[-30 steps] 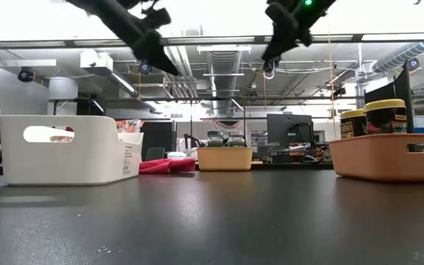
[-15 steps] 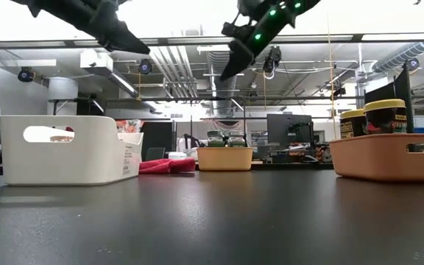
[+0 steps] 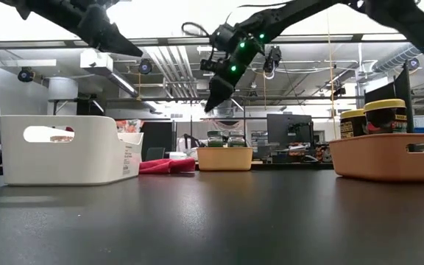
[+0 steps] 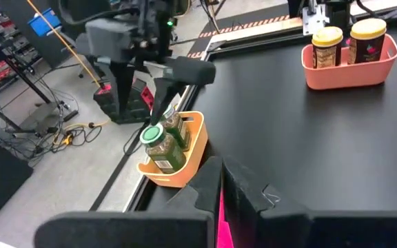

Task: Sort spices by type
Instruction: Put the green seasoning bottle into the yellow bin

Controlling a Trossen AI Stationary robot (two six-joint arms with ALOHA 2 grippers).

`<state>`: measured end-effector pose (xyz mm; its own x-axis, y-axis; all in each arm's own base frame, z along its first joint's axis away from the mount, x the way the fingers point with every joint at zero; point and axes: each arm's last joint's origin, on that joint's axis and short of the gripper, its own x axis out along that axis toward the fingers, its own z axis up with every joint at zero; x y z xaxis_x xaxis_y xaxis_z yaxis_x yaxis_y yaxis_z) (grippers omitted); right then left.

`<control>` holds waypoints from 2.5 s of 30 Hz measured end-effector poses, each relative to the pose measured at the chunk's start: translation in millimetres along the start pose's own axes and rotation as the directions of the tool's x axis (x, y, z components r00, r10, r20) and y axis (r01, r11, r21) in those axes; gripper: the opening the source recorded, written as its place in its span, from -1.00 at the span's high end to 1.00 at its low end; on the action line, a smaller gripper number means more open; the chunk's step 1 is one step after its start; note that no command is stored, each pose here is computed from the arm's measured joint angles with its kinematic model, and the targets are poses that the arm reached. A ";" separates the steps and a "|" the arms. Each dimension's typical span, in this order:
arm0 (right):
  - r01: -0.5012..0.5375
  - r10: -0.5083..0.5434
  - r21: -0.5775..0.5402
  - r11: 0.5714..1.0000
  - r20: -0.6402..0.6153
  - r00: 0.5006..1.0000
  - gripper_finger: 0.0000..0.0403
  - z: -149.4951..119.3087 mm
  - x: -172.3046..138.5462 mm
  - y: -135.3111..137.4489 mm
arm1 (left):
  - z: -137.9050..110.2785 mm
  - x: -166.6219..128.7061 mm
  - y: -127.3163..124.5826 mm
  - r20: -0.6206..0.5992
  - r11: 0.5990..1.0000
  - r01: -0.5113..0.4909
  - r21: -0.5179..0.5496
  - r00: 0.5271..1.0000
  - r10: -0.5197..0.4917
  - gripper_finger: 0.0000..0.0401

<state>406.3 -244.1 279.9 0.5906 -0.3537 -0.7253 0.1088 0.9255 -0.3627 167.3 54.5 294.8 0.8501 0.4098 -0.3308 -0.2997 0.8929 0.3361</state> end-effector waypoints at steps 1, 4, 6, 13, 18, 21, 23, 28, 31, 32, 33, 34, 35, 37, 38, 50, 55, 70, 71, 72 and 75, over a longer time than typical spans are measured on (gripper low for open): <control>-0.007 0.008 0.012 1.000 -0.020 1.000 -0.34 -1.5 3.7 -2.3 | -0.4 -0.1 -0.1 -0.004 1.000 0.001 0.003 1.000 -0.001 1.00; -0.015 0.018 0.043 0.999 -0.066 0.998 -0.45 -8.5 12.7 -11.5 | -1.0 0.1 -0.3 -0.011 1.000 0.004 0.015 1.000 -0.003 1.00; -0.032 0.038 0.057 0.998 -0.095 0.995 -0.50 -15.1 19.4 -15.5 | -0.9 0.1 -0.3 -0.010 1.000 0.003 0.018 1.000 -0.003 1.00; -0.132 0.142 0.132 0.982 -0.063 0.988 -0.53 -31.6 30.9 -27.9 | -1.5 0.9 -0.6 -0.013 1.000 0.005 0.019 1.000 -0.005 1.00; -0.198 0.206 0.157 0.968 -0.033 0.978 -0.48 -35.5 36.1 -27.9 | -1.7 1.6 -0.8 -0.015 1.000 0.006 0.019 1.000 -0.006 1.00; -0.203 0.213 0.161 0.966 -0.046 0.976 -0.46 -38.2 40.8 -26.4 | -1.6 1.9 -0.9 -0.015 1.000 0.006 0.019 1.000 -0.006 1.00; -0.206 0.217 0.163 0.965 -0.056 0.975 -0.47 -40.3 44.2 -25.3 | -1.7 2.3 -0.9 -0.016 1.000 0.007 0.019 1.000 -0.006 1.00; -0.203 0.214 0.168 0.965 -0.055 0.975 -0.48 -40.2 44.3 -25.4 | -2.3 4.3 -1.5 -0.024 1.000 0.010 0.020 1.000 -0.009 1.00; -0.199 0.213 0.199 0.960 -0.054 0.975 -0.43 -40.1 44.3 -25.5 | -2.6 5.3 -1.7 -0.028 1.000 0.011 0.021 1.000 -0.011 1.00; -0.197 0.213 0.208 0.958 -0.054 0.976 -0.41 -40.1 44.3 -25.5 | -2.7 5.5 -1.8 -0.029 1.000 0.011 0.021 1.000 -0.011 1.00; -0.197 0.213 0.211 0.957 -0.054 0.976 -0.38 -40.1 44.3 -25.5 | -2.6 5.6 -1.8 -0.029 1.000 0.011 0.021 1.000 -0.011 1.00; -0.197 0.213 0.211 0.957 -0.054 0.976 -0.36 -40.0 44.3 -25.5 | -2.6 5.7 -1.8 -0.028 1.000 0.011 0.021 1.000 -0.011 1.00; -0.197 0.212 0.211 0.958 -0.054 0.976 -0.33 -40.0 44.3 -25.5 | -2.6 5.8 -1.8 -0.028 1.000 0.011 0.021 1.000 -0.011 1.00; -0.197 0.212 0.208 0.958 -0.053 0.976 -0.27 -40.2 44.6 -25.5 | -2.6 5.8 -1.8 -0.028 1.000 0.011 0.020 1.000 -0.011 1.00; -0.197 0.211 0.201 0.960 -0.052 0.976 -0.24 -40.5 45.2 -25.3 | -2.5 5.8 -1.8 -0.028 1.000 0.011 0.018 1.000 -0.010 1.00; -0.165 0.179 0.194 0.967 -0.056 0.982 -0.15 -46.4 53.9 -22.5 | -2.5 5.9 -1.8 -0.027 1.000 0.011 0.006 1.000 -0.011 1.00; -0.150 0.172 0.298 0.943 -0.047 0.984 -0.04 -45.2 53.7 -23.4 | -2.5 5.8 -1.8 -0.027 1.000 0.011 0.003 1.000 -0.011 1.00; -0.093 0.145 0.550 0.830 -0.052 0.988 -0.08 -41.2 54.1 -20.1 | -1.8 5.8 -1.6 -0.021 1.000 0.009 -0.003 1.000 -0.009 1.00; -0.079 0.134 0.544 0.835 -0.061 0.989 -0.08 -40.8 54.1 -19.6 | -1.9 5.8 -1.6 -0.021 1.000 0.009 -0.003 1.000 -0.009 1.00; -0.067 0.123 0.540 0.839 -0.069 0.990 -0.09 -40.6 54.1 -19.3 | -1.9 5.8 -1.6 -0.021 1.000 0.009 -0.003 1.000 -0.009 1.00; -0.031 0.093 0.531 0.847 -0.089 0.992 -0.11 -38.5 53.9 -17.5 | -1.9 5.8 -1.6 -0.021 1.000 0.009 -0.006 1.000 -0.009 1.00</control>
<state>405.4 -284.5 224.7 0.5246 -0.2770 -0.8050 0.4985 0.8665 0.0267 171.9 55.8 290.6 0.8432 0.4058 -0.3526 -0.2950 0.8976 0.3276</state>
